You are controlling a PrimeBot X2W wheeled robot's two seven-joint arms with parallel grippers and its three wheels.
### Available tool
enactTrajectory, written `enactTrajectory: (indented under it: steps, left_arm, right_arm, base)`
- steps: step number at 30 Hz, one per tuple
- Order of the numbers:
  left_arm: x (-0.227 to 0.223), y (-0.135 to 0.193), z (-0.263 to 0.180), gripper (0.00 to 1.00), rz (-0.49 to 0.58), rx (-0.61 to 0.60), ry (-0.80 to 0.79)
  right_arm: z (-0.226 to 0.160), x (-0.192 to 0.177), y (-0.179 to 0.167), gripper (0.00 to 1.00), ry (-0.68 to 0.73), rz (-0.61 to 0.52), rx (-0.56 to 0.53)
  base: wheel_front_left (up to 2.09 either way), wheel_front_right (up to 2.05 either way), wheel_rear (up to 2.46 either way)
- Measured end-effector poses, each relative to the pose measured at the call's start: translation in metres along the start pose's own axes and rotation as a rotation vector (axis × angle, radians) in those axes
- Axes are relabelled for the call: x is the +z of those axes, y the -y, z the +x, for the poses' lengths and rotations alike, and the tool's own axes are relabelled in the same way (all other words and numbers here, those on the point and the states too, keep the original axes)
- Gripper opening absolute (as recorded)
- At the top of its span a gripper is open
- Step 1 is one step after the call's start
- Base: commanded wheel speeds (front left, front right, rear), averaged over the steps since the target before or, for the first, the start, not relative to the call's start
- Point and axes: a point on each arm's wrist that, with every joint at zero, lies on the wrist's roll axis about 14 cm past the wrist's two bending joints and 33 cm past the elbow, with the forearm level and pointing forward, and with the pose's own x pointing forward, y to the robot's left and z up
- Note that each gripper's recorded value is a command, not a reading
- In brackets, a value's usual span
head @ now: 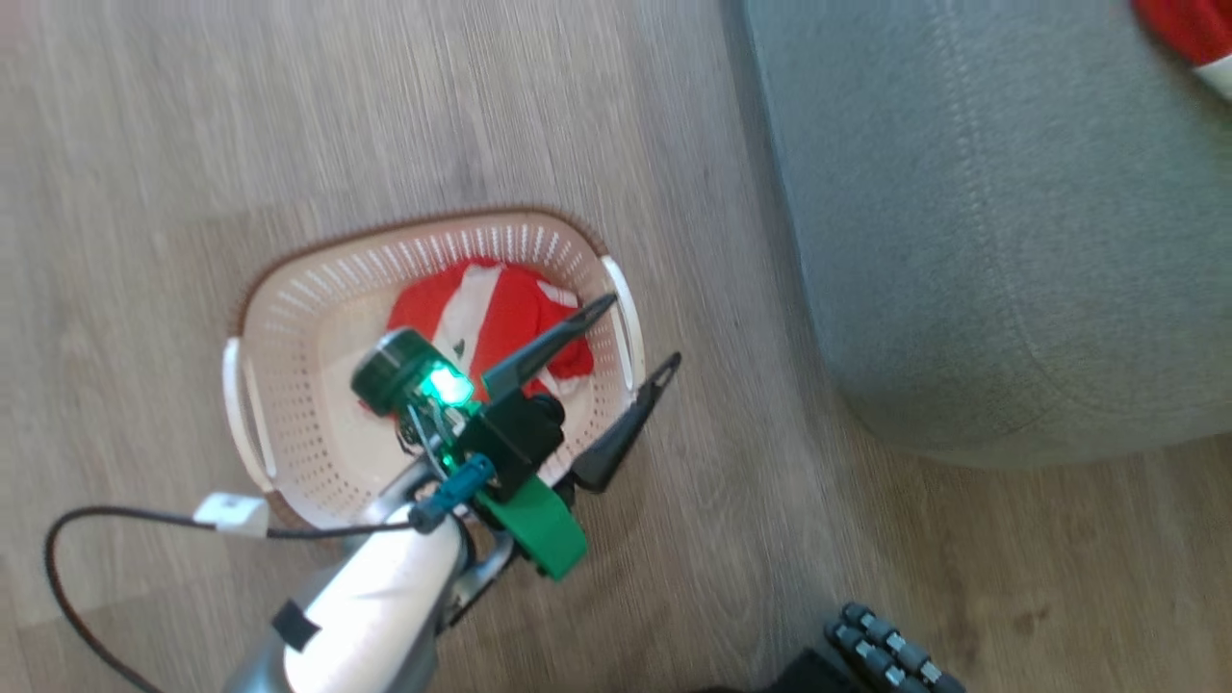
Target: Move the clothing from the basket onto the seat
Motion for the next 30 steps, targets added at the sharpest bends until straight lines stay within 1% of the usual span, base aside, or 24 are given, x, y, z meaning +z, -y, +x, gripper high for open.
enactTrajectory:
  steps: [3, 8, 11, 15, 18, 19, 20, 21, 23, 24, 27, 30]
  left_arm:
    - [0.012, 0.01, -0.005, 1.0, 0.0, 0.009, 0.011]
    - [0.033, 0.024, -0.015, 1.0, 0.02, 0.028, 0.036]
    - [0.048, 0.027, -0.021, 1.0, 0.033, 0.058, 0.062]
    - [0.063, 0.022, -0.032, 1.0, 0.022, 0.122, 0.089]
    - [0.074, 0.019, -0.041, 1.0, 0.031, 0.161, 0.111]
    - [0.074, 0.019, -0.041, 1.0, 0.031, 0.161, 0.111]
    - [0.083, 0.014, -0.047, 1.0, 0.04, 0.194, 0.13]
    - [0.087, 0.011, -0.05, 1.0, 0.044, 0.211, 0.141]
    - [0.099, 0.002, -0.059, 1.0, 0.05, 0.26, 0.172]
    - [0.103, -0.002, -0.064, 1.0, 0.054, 0.285, 0.182]
    - [0.114, -0.018, -0.081, 1.0, 0.073, 0.361, 0.209]
    - [0.129, -0.032, -0.1, 1.0, 0.091, 0.444, 0.25]
  right_arm:
    - [-0.01, 0.017, 0.006, 1.0, 0.033, 0.015, 0.009]
    - [-0.028, 0.05, 0.007, 1.0, 0.109, 0.03, 0.049]
    - [-0.042, 0.075, 0.006, 1.0, 0.189, 0.032, 0.08]
    - [-0.067, 0.116, -0.009, 1.0, 0.348, 0.091, 0.164]
    - [-0.091, 0.136, -0.015, 1.0, 0.443, 0.12, 0.238]
    - [-0.091, 0.136, -0.015, 1.0, 0.443, 0.12, 0.238]
    - [-0.107, 0.143, -0.018, 1.0, 0.491, 0.142, 0.286]
    - [-0.116, 0.149, -0.021, 1.0, 0.518, 0.171, 0.311]
    - [-0.135, 0.165, -0.029, 1.0, 0.586, 0.28, 0.368]
    - [-0.143, 0.173, -0.034, 1.0, 0.615, 0.315, 0.396]
    - [-0.164, 0.185, -0.041, 1.0, 0.68, 0.366, 0.445]
    - [-0.18, 0.182, -0.048, 1.0, 0.702, 0.404, 0.477]
  base:
    - [0.0, 0.0, 0.0]
    - [0.0, 0.0, 0.0]
    - [0.0, 0.0, 0.0]
    - [0.0, 0.0, 0.0]
    - [0.0, 0.0, 0.0]
    - [0.0, 0.0, 0.0]
    - [0.0, 0.0, 0.0]
    - [0.0, 0.0, 0.0]
    - [0.0, 0.0, 0.0]
    - [0.0, 0.0, 0.0]
    - [0.0, 0.0, 0.0]
    - [0.0, 0.0, 0.0]
